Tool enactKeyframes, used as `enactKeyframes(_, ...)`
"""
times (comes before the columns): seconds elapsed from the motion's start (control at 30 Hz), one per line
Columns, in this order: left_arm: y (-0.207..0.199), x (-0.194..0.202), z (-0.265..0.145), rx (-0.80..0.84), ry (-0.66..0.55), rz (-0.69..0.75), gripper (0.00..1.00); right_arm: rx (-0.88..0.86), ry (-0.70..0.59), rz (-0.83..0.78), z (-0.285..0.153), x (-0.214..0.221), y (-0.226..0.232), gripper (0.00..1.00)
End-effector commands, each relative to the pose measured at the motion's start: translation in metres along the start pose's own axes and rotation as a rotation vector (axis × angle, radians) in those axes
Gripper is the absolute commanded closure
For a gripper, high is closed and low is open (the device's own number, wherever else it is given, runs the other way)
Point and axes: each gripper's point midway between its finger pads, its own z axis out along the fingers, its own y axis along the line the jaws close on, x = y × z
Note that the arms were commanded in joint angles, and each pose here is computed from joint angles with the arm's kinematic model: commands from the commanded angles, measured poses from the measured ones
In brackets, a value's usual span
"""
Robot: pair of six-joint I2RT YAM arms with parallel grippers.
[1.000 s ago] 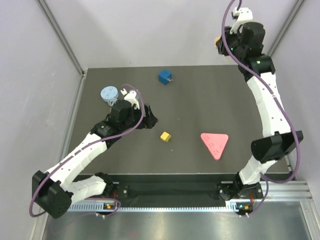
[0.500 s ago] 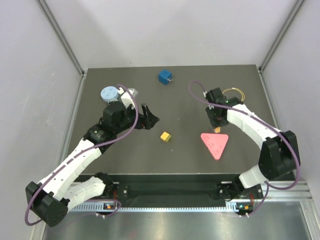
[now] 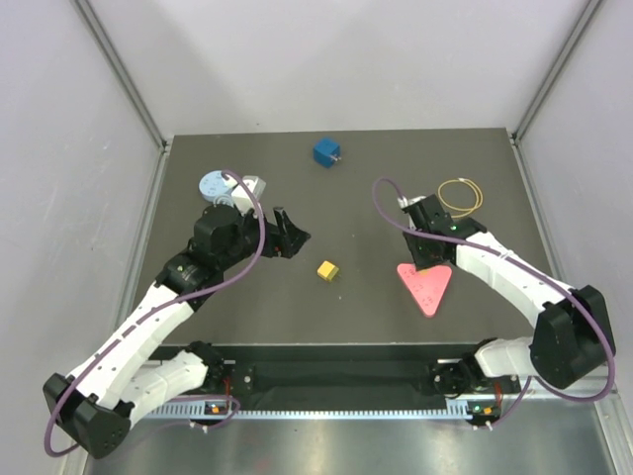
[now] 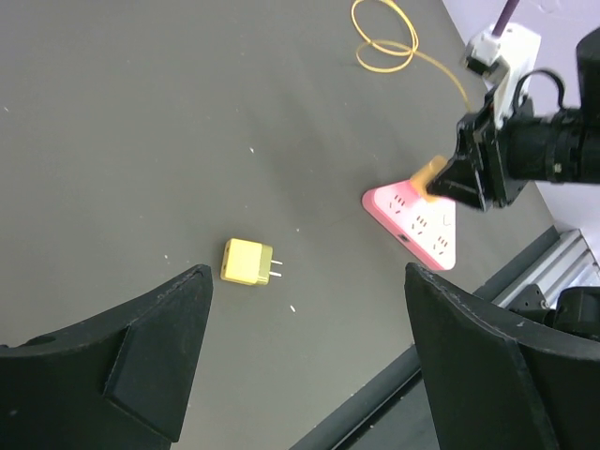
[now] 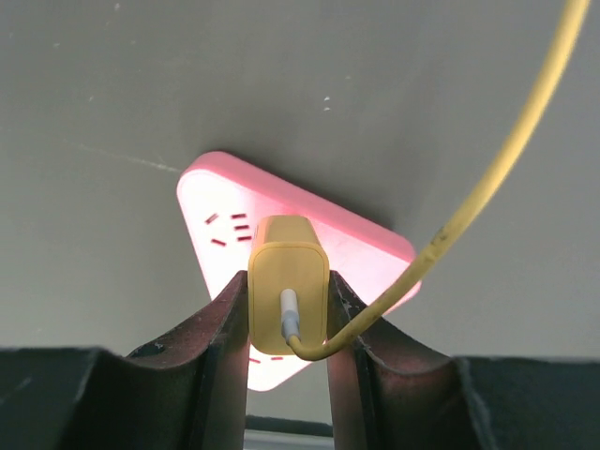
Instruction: Insert the plug
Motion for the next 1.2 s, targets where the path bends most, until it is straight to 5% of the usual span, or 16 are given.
enactKeyframes(0.0,0.000,-0.015,-0.006,-0.010,-0.060,0.037,0.12,-0.076,-0.130,-0.008,-0.002,-0.020,0.016,1.00)
enactKeyframes(1.17,0.004,-0.018,-0.007,-0.036,-0.067,0.050,0.12,-0.067,-0.034,-0.123,0.022,-0.012,0.030,1.00)
